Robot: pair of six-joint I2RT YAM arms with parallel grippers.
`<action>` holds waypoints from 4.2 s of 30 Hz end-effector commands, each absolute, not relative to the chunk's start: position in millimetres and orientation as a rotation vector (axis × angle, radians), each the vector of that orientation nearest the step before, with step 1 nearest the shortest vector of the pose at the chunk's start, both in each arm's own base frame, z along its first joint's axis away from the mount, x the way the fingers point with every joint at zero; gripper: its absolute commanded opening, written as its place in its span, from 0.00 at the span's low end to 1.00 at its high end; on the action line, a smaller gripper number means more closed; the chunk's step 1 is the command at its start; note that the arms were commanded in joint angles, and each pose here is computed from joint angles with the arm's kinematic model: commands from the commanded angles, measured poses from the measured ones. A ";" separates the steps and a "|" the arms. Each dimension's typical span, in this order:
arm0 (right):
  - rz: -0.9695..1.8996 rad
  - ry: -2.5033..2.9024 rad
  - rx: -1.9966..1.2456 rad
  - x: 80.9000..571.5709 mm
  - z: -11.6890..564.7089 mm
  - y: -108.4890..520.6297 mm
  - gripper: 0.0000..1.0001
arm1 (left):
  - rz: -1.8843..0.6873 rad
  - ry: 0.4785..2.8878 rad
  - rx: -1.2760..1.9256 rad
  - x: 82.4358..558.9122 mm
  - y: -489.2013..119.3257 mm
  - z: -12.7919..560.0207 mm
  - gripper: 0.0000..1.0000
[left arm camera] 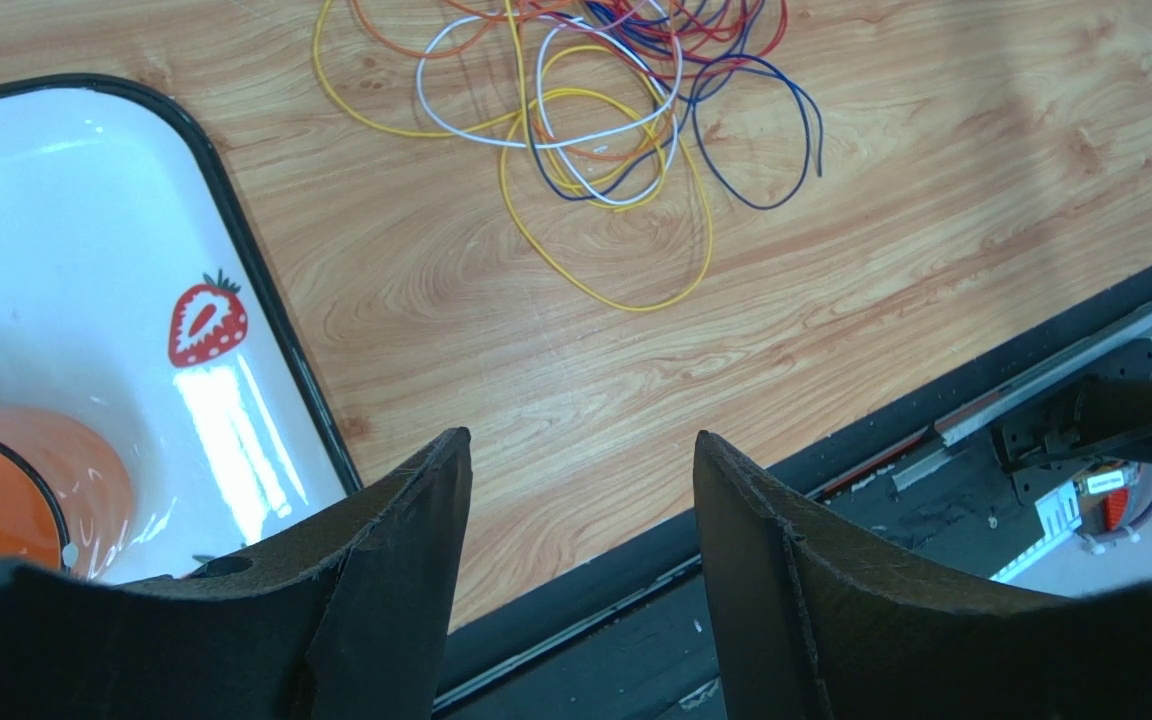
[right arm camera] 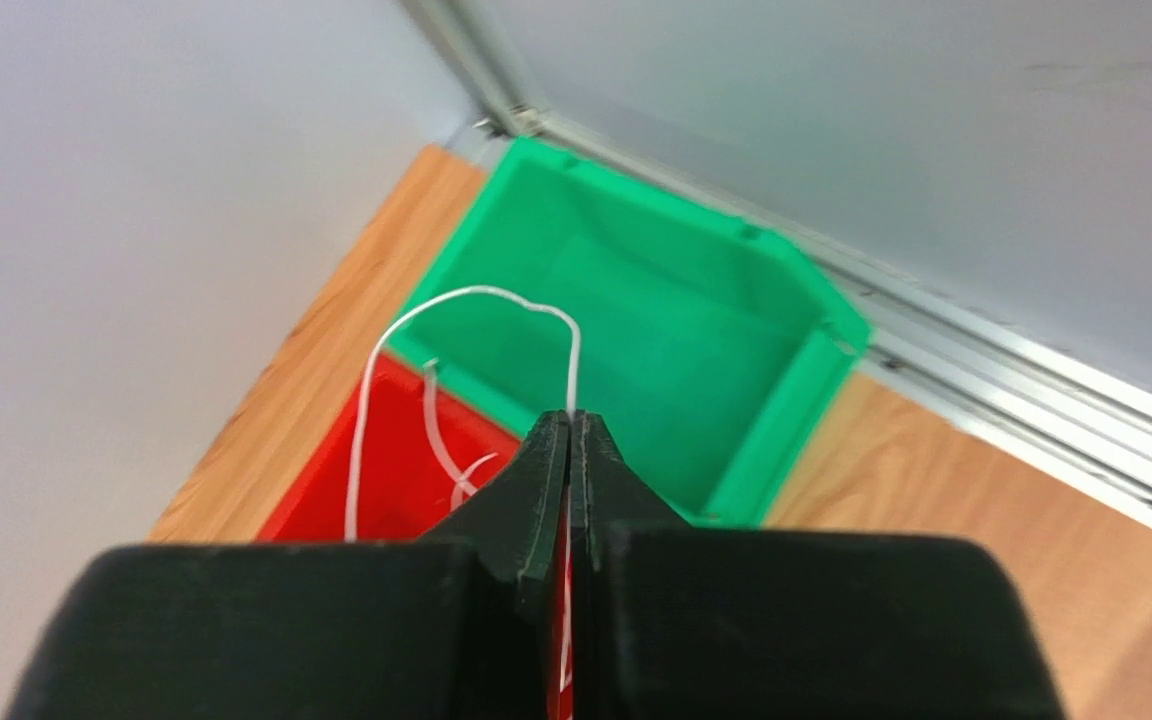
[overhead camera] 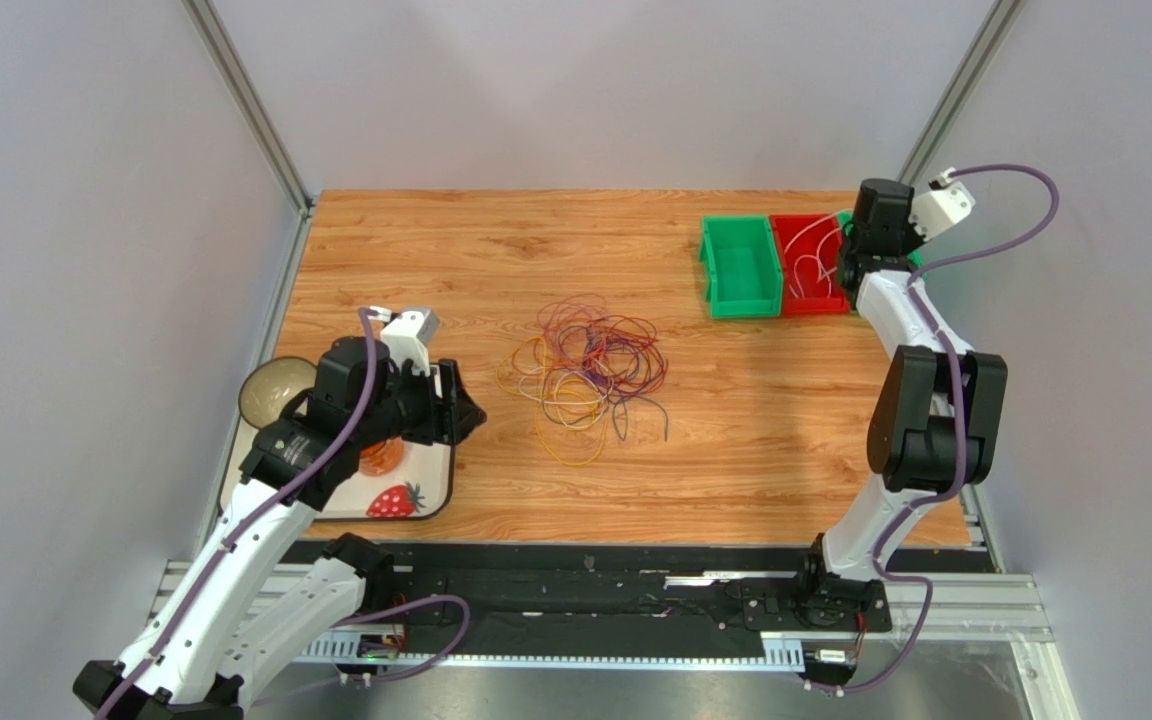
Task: Untangle the cables
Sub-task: Place the cable in the bin, then untie the cable.
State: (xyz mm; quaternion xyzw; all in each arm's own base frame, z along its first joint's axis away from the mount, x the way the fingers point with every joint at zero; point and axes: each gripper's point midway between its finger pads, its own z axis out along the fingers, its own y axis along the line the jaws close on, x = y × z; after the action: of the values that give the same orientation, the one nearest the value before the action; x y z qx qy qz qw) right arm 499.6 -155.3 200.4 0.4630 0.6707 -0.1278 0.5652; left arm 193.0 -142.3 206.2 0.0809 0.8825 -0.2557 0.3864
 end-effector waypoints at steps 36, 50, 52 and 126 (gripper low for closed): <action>-0.225 1.855 0.910 533.4 141.3 -106.8 0.00 | -0.652 2.221 0.224 195.9 -143.5 208.8 0.64; -0.189 1.763 0.849 508.0 245.0 -103.6 0.55 | -0.650 2.214 0.218 194.9 -142.4 210.5 0.64; -0.175 1.743 0.842 501.5 264.7 -102.1 0.55 | -0.650 2.212 0.219 194.8 -142.2 210.8 0.64; 0.446 2.207 0.493 300.7 96.5 138.3 0.49 | -0.463 2.515 0.012 365.7 -241.6 90.1 0.00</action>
State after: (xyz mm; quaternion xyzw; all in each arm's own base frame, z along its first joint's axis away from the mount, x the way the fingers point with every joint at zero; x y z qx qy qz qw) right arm 292.5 135.1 85.8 0.2011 0.8880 0.1612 0.3808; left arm 350.3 -233.5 52.7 -0.0092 0.9568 -0.1565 0.2450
